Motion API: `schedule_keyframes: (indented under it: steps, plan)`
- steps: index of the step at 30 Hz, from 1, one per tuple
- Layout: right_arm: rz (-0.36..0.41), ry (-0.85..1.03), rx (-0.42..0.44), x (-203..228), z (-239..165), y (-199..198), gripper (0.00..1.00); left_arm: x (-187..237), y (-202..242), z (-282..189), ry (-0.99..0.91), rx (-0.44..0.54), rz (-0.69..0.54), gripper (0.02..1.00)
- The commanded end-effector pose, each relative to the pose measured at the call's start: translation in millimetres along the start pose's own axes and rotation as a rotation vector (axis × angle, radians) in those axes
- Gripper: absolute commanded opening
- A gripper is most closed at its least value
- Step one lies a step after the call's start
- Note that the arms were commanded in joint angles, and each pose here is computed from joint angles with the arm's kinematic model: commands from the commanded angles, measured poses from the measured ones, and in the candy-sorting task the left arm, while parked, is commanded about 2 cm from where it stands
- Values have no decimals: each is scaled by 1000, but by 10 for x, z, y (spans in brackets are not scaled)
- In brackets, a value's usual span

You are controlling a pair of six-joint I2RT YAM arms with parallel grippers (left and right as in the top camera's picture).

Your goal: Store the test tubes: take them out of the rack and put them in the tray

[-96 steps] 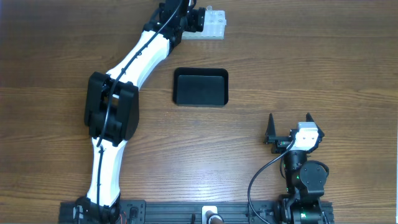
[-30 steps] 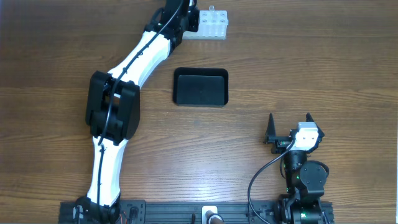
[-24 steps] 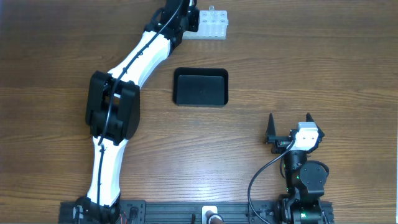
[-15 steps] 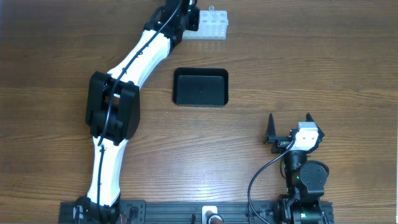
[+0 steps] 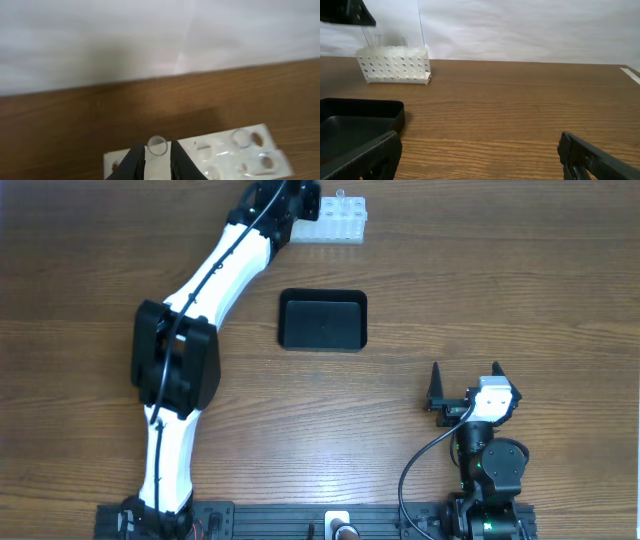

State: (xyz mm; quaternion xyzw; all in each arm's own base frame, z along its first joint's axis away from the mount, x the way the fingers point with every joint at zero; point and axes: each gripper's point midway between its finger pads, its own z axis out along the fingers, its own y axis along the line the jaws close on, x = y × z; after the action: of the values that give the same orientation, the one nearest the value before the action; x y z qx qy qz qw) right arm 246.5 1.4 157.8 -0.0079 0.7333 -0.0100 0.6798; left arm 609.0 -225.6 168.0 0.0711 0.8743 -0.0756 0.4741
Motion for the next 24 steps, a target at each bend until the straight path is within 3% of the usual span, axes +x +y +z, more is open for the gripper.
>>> schedule_keyframes:
  steps: [1,10,18,24]
  plan:
    - [7,-3,-14,6,-3,29,991,-620,-3,-536,-120,-5,-25,99]
    - [7,-3,-14,6,-3,29,993,-662,-21,-1069,-47,-1,-59,86]
    - [7,-3,-14,6,-3,29,993,14,-170,-1358,266,64,-156,49]
    - [7,-3,-14,6,-3,29,991,500,-150,-1517,471,25,-160,45]
